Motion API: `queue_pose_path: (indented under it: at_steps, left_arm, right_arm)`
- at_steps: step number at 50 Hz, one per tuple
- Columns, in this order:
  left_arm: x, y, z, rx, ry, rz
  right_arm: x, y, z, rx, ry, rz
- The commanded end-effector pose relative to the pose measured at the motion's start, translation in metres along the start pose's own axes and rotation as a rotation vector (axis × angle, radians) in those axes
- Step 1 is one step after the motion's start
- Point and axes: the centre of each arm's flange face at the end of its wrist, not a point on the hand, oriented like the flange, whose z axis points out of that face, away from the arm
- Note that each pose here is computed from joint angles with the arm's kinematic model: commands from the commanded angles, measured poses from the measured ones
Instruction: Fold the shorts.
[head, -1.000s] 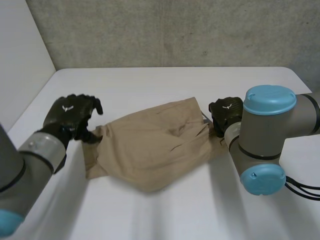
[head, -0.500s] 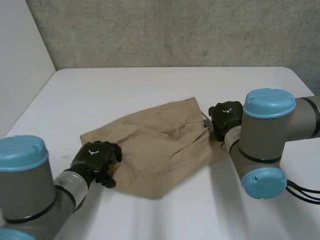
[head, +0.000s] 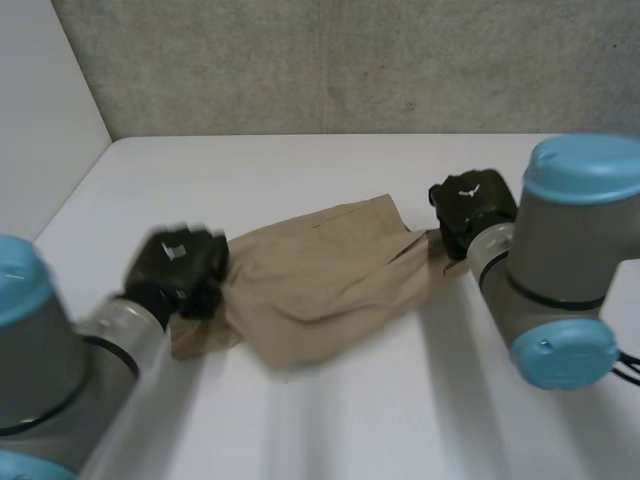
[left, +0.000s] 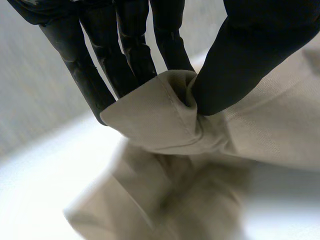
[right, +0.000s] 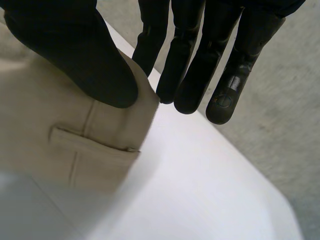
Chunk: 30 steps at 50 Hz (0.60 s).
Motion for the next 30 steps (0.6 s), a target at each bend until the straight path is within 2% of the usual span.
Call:
queue_pose_path:
  at_steps: [1,6,8,10,14,20,23,30]
  left_arm:
    - [-0.027,-0.143,-0.069,0.467,-0.11,0.097]
    - [-0.039,-0.197,-0.093,0.609,-0.154,0.1]
    - [-0.047,-0.225,-0.106,0.663,-0.179,0.103]
    - [-0.05,-0.236,-0.112,0.686,-0.191,0.104]
    - [-0.055,-0.248,-0.115,0.708,-0.209,0.108]
    - [-0.057,-0.233,-0.102,0.638,-0.207,0.108]
    - [-0.054,-0.191,-0.062,0.464,-0.157,0.106]
    - [-0.05,-0.12,0.008,0.199,-0.073,0.086]
  right_arm:
    - [0.039,-0.07,-0.051,0.148,0.072,-0.144]
    - [0.081,-0.142,-0.097,0.394,0.208,-0.094]
    - [0.087,-0.149,-0.103,0.421,0.228,-0.088]
    - [0.102,-0.17,-0.123,0.501,0.275,-0.079]
    - [0.106,-0.177,-0.133,0.525,0.278,-0.087]
    - [0.095,-0.159,-0.128,0.412,0.205,-0.172]
    - [0.076,-0.134,-0.11,0.295,0.117,-0.21]
    - [0.045,-0.088,-0.063,0.132,0.008,-0.241]
